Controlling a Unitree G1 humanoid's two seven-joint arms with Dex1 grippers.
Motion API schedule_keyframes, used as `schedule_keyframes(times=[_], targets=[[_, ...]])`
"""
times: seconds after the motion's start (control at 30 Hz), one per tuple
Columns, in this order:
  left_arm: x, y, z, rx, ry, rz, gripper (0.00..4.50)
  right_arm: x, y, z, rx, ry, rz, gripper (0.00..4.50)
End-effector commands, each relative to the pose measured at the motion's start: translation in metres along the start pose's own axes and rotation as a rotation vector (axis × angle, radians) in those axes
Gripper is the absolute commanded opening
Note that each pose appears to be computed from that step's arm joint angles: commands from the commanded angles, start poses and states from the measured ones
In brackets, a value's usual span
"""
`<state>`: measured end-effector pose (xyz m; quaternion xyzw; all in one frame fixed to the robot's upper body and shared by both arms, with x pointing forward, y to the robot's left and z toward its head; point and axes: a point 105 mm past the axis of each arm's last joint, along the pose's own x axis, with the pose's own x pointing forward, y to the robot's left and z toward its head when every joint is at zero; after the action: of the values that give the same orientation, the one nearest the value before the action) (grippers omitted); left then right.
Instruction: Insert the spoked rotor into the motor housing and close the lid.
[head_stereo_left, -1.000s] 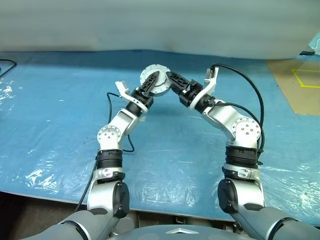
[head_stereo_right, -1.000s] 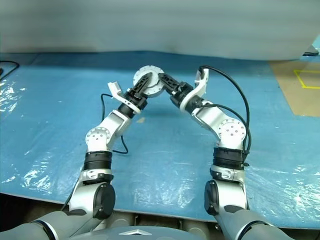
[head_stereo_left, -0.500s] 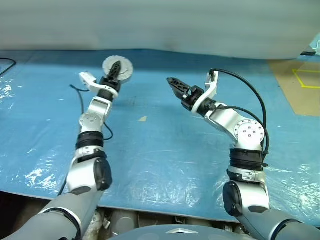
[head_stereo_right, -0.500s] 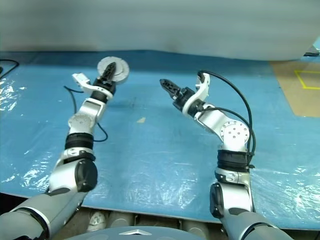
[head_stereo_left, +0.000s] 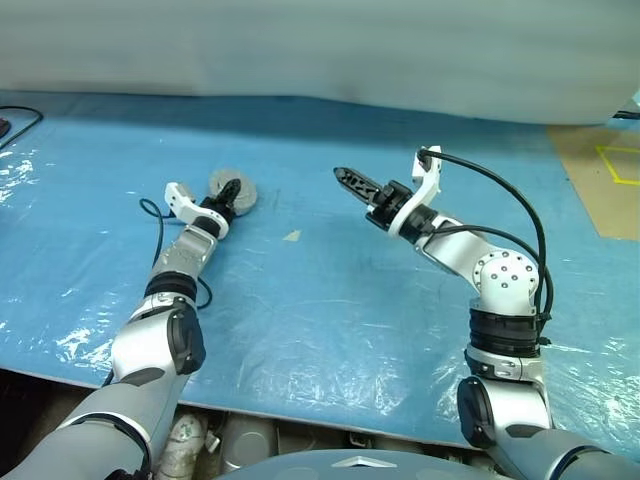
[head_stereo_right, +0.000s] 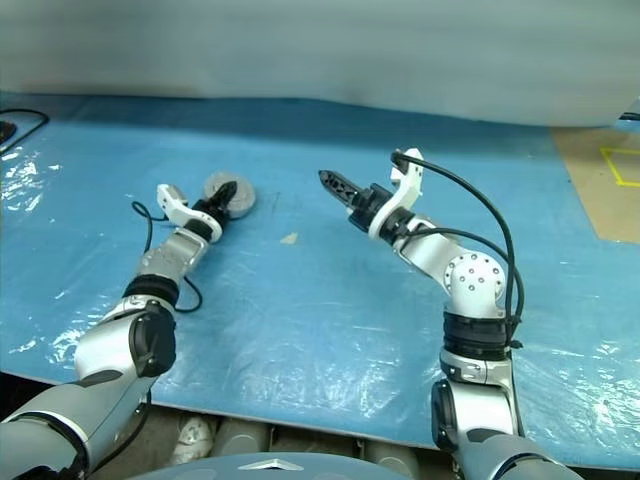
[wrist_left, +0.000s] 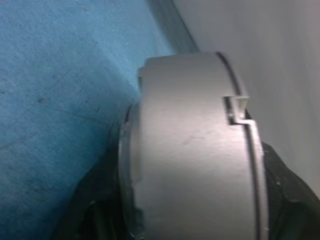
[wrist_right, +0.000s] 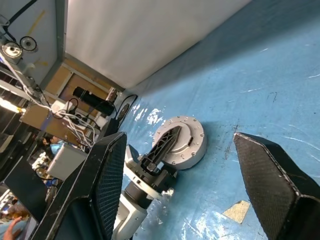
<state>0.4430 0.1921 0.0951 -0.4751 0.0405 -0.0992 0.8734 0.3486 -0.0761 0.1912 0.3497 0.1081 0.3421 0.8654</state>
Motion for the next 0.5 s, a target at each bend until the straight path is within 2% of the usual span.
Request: schedule_keyframes(times=[0.03,0.07,0.1,0.3,0.5], targets=[[-0.001,-0.001,0.013,0.024,-0.032,-0.009,3.99,-0.001,0.008,0.006,-0.025,-0.030,0.025,3.61],[-0.003,0.001,0.012,0.023,-0.027,-0.005,4.37,0.000,0.008,0.006,-0.023,-0.030,0.022,3.61],[-0.004,0.002,0.011,0.018,-0.020,-0.001,4.46,0.000,0.007,0.005,-0.021,-0.030,0.020,3.61],[-0.009,0.004,0.007,0.016,0.029,-0.026,4.46,0.003,0.006,0.002,-0.017,-0.021,0.019,3.61],[-0.018,0.021,0.040,0.086,-0.063,0.085,4.46,0.004,0.004,-0.001,-0.030,-0.010,0.011,3.61]])
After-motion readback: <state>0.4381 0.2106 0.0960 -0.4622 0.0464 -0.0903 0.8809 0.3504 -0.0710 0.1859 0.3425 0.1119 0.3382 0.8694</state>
